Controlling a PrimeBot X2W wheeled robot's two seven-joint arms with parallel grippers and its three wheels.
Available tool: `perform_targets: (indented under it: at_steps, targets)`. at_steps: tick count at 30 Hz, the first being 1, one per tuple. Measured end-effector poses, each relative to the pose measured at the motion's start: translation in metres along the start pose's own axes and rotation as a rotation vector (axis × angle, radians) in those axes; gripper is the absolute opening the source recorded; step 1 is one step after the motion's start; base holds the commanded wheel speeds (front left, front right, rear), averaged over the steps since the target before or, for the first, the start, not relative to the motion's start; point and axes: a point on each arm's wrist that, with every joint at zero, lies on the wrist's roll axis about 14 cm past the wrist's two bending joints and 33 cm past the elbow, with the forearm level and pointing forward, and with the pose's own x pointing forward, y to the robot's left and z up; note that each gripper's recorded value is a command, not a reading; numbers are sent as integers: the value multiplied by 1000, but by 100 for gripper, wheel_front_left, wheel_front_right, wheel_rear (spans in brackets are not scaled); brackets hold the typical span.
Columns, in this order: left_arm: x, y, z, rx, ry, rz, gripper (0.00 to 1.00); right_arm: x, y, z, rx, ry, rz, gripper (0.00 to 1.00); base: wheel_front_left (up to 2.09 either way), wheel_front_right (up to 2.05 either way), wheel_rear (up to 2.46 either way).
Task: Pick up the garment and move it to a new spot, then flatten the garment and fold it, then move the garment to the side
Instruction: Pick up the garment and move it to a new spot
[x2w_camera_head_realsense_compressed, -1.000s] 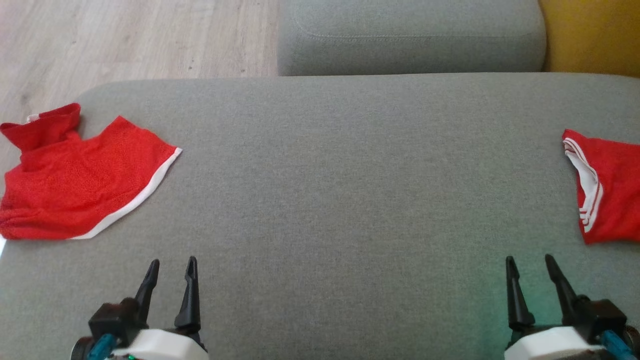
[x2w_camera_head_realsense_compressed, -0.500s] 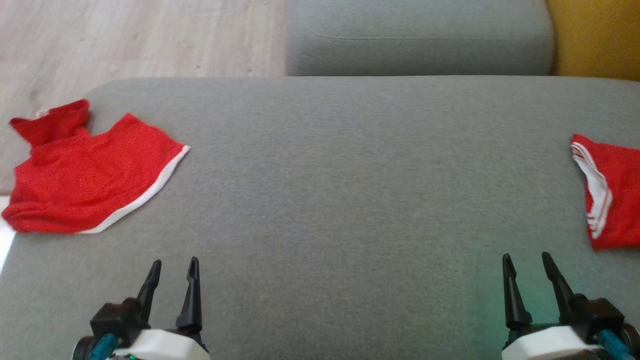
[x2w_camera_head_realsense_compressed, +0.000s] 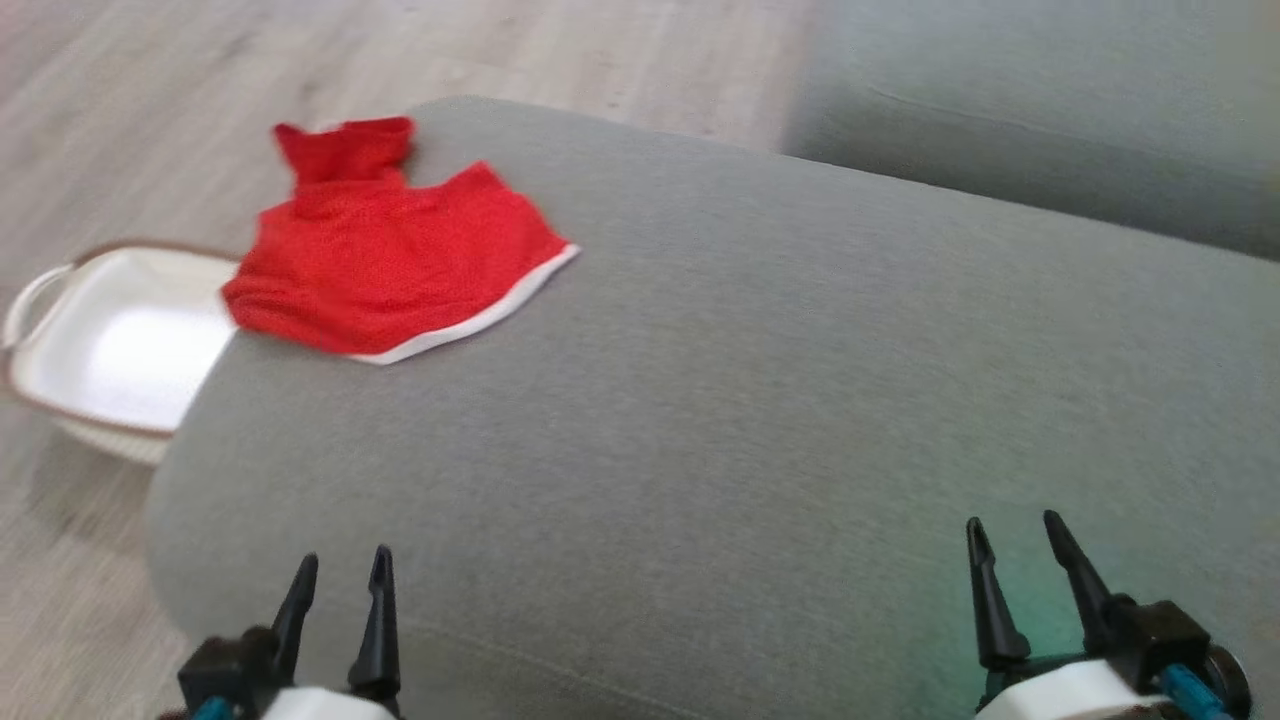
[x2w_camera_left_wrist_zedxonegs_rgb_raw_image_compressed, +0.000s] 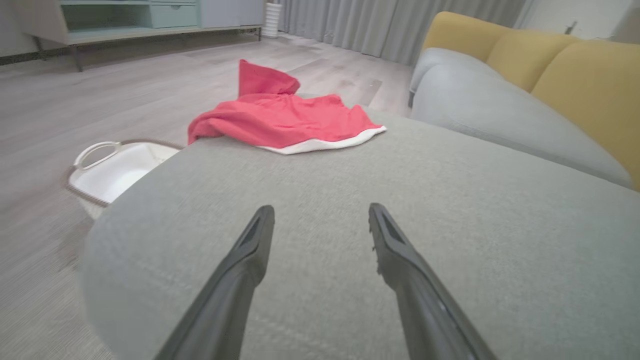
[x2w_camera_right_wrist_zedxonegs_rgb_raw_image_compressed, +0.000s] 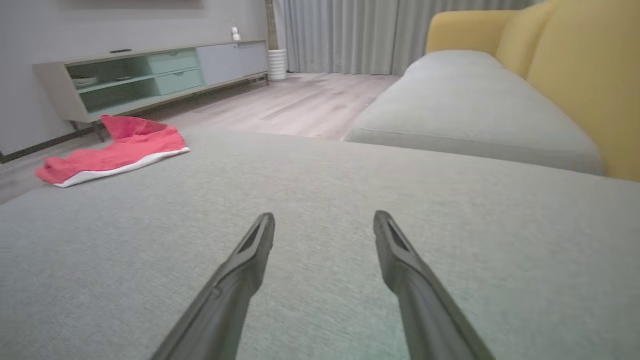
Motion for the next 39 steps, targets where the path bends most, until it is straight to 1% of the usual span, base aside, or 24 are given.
perform_targets:
  at_steps: [3,5,8,11,13,16,17,19,21,22,23,24,28,32,35,37,38,39]
  targets:
    - [-16,18,-5,-17,9,71,100,9,20,1,-11,2,69,100,0,0,0]
    - [-22,24,-5,-20,4,96,100,13,28,2,-15,2,96,100,0,0,0]
    - [-23,31,-4,-31,2,124,100,15,32,-1,-24,9,111,100,0,0,0]
    - [-14,35,5,-26,-15,135,100,19,27,-7,-34,24,104,100,0,0,0]
    - [4,33,18,-24,-43,127,100,26,21,-8,-44,23,92,100,0,0,0]
    - [44,33,47,-22,-112,123,100,44,8,-6,-69,8,69,100,0,0,0]
    - [75,31,59,-8,-135,116,100,57,-2,-7,-85,2,53,100,0,0,0]
    - [104,32,60,7,-124,121,100,69,-12,-11,-100,4,35,100,0,0,0]
    - [132,32,51,18,-82,130,100,78,-21,-20,-113,17,22,100,0,0,0]
    - [132,32,51,18,-82,130,100,78,-21,-20,-113,17,22,100,0,0,0]
    - [146,33,45,32,-51,132,100,81,-25,-25,-115,27,17,100,0,0,0]
    - [173,36,33,50,14,149,100,89,-34,-36,-122,48,11,100,0,0,0]
    - [215,41,4,78,159,175,100,102,-54,-51,-133,70,-6,100,0,0,0]
    - [238,44,-27,112,274,194,100,110,-61,-58,-127,72,-12,100,0,0,0]
    - [241,45,-58,131,401,201,100,111,-65,-60,-122,68,-20,100,0,0,0]
    - [239,41,-74,127,474,192,29,110,-67,-59,-123,65,-28,100,0,0,0]
    - [242,39,-74,128,482,181,0,109,-69,-58,-124,64,-34,100,0,0,0]
    - [243,38,-73,132,497,167,0,108,-70,-56,-124,63,-38,100,0,0,0]
